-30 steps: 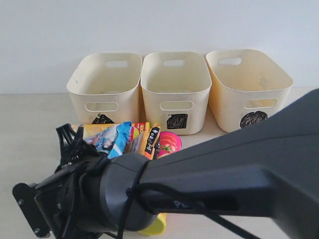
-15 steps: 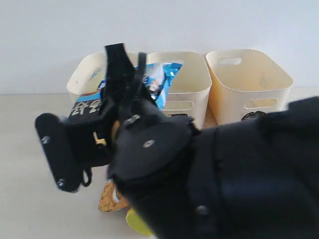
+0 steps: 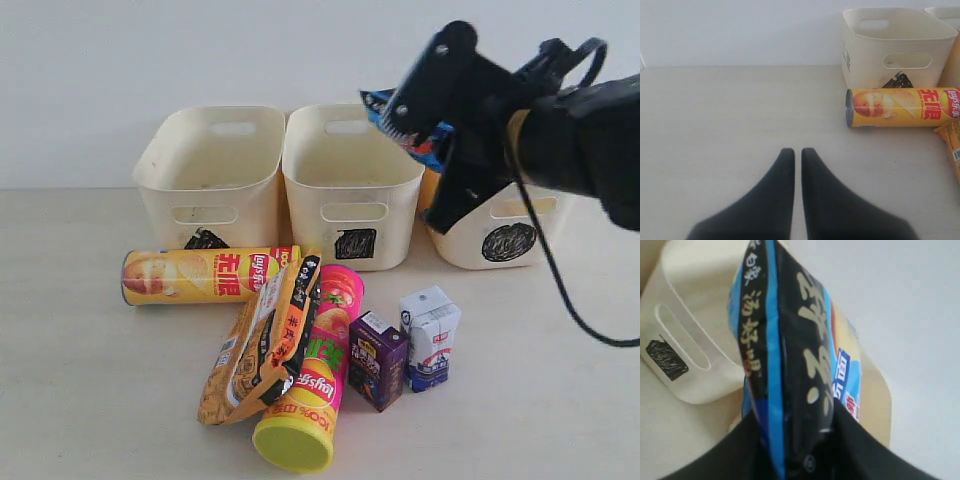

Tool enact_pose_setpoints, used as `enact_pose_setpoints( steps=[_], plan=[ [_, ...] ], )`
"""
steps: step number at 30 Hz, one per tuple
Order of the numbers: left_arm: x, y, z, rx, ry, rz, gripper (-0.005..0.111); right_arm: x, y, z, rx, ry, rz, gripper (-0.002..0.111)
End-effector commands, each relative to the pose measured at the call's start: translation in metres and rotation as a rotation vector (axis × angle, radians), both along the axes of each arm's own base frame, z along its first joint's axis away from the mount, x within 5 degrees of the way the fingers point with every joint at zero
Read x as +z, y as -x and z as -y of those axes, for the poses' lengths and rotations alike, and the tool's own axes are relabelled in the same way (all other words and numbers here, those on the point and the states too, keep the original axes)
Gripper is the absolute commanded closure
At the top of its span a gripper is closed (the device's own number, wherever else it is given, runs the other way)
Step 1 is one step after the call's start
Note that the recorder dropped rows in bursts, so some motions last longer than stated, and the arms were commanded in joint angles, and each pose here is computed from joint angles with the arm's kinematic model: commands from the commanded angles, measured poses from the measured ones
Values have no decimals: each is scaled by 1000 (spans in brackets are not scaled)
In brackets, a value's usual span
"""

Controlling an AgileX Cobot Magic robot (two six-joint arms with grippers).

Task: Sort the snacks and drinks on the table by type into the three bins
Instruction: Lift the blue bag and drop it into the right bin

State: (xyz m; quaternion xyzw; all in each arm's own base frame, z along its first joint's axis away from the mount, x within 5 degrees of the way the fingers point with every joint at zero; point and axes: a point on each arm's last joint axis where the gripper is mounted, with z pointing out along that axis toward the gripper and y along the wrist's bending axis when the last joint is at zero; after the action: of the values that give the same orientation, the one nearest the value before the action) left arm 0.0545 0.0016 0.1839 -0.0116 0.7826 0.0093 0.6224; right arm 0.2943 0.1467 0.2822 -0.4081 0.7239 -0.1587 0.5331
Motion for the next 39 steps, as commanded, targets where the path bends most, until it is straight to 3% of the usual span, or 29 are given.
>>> enact_pose_setpoints(
  steps=[1,6,8,13,26,29,35,37,39],
  plan=[
    [3,0,0,1,15,21,102,17,-20,36,-69,-150,-5,108],
    [3,0,0,1,15,21,102,39,-54,58,-120,-264,30,108],
    [3,0,0,1,15,21,102,33,-74,62,-147,-297,11,108],
    [3,0,0,1,15,21,102,9,-130,67,-283,-561,-67,108],
    [3,0,0,1,15,21,102,-37,-176,66,-401,-611,-96,106],
    [3,0,0,1,15,21,102,-43,-178,66,-406,-601,-104,88],
    [3,0,0,1,15,21,102,-43,-178,70,-437,-589,-83,34],
    [3,0,0,1,15,21,102,-42,-179,72,-455,-584,-70,25],
    [3,0,0,1,15,21,102,-40,-178,72,-458,-584,-64,23]
  ],
)
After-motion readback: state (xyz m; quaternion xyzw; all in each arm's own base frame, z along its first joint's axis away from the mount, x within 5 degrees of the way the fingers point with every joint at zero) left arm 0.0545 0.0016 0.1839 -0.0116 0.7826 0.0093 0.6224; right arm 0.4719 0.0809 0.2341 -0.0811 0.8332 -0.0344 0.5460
